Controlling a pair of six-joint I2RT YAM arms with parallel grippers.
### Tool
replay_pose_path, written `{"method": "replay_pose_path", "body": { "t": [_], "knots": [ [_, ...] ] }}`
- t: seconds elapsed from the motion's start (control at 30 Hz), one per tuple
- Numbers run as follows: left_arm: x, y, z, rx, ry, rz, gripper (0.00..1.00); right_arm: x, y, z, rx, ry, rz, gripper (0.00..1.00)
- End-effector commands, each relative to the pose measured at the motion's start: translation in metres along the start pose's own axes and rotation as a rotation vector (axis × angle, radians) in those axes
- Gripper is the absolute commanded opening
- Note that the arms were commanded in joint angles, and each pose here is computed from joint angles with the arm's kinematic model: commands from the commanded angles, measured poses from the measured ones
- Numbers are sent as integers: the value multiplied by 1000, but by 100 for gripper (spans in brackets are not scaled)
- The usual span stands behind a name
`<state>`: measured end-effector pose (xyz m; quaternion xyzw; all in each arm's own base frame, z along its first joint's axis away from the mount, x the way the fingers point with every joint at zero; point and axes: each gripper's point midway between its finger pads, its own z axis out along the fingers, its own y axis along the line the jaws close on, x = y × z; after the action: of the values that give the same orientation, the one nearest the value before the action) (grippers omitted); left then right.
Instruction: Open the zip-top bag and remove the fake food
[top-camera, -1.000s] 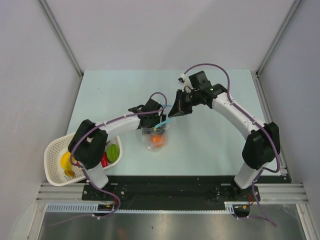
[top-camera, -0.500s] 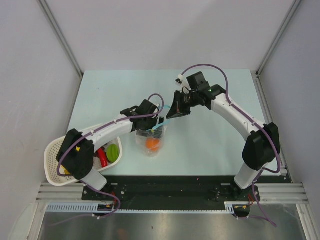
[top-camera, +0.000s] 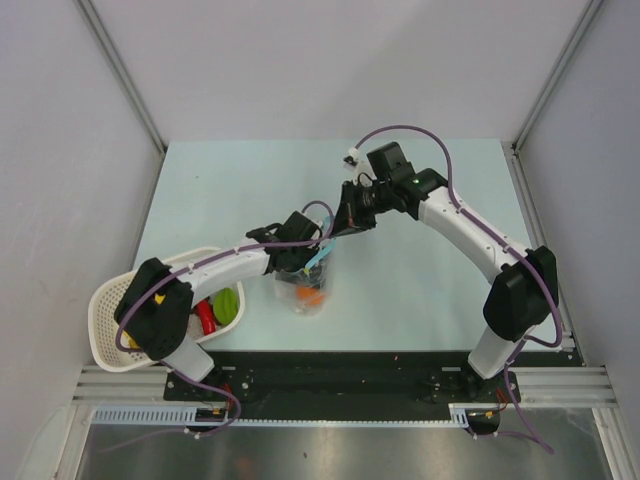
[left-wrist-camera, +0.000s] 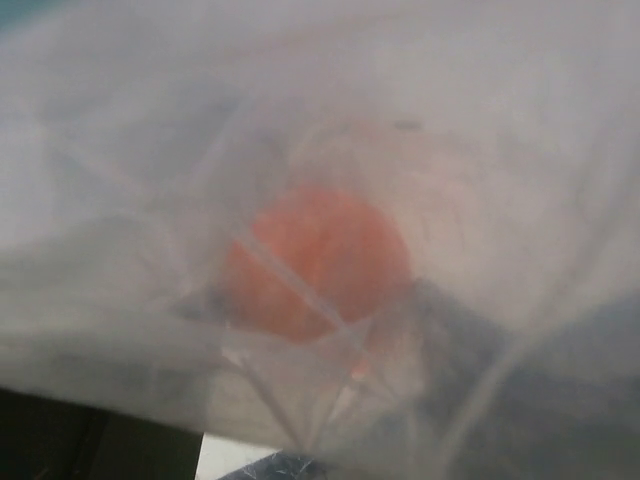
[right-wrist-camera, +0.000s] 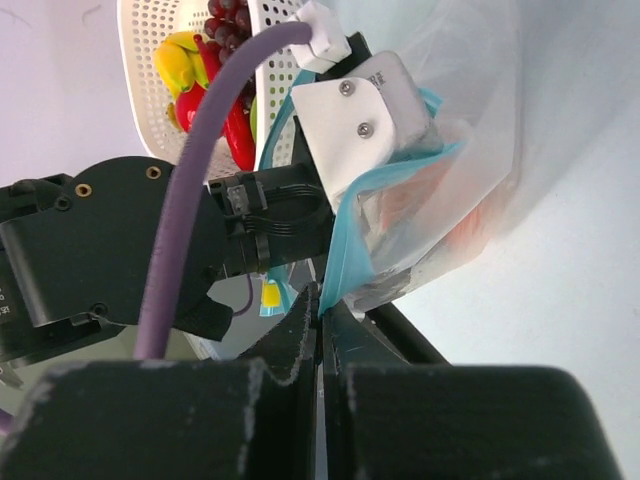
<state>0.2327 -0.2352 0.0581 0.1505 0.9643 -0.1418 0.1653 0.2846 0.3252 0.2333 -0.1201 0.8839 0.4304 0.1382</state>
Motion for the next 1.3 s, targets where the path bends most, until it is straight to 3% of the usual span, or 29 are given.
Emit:
{"method": "replay_pose_path", "body": {
  "t": [0.0, 0.1, 0.23, 0.27, 0.33, 0.43, 0.67, 0.9, 1.03, 1.27],
  "knots": [
    [14, 18, 19, -77, 26, 17, 73, -6, 2, -4, -14, -40, -34, 0],
    [8, 16, 21, -77, 19, 11, 63, -2, 3, -2, -12, -34, -32, 0],
    [-2, 12, 15, -69, 0, 32, 38, -8, 1, -4, -13, -47, -38, 0],
    [-11, 8, 10, -61, -18, 37, 26, -9, 1, -5, -13, -50, -37, 0],
    [-21, 9, -1, -83, -45, 51, 12, -13, 1, -8, -9, -60, -39, 0],
    [-42, 0, -21, -65, -115, 57, 1, -15, 0, -9, 3, -68, -47, 0],
    [-93, -21, -79, -9, -318, 77, 0, -22, -14, -10, 48, -73, -52, 0],
    [-105, -24, -117, 38, -497, 82, 0, -33, -16, -18, 76, -106, -72, 0],
    [-118, -20, -134, 19, -584, 12, 0, -28, -9, -16, 67, -88, -108, 0],
    [-132, -17, -142, -35, -571, -164, 0, -8, 10, -9, 83, -61, -182, 0]
  ]
}}
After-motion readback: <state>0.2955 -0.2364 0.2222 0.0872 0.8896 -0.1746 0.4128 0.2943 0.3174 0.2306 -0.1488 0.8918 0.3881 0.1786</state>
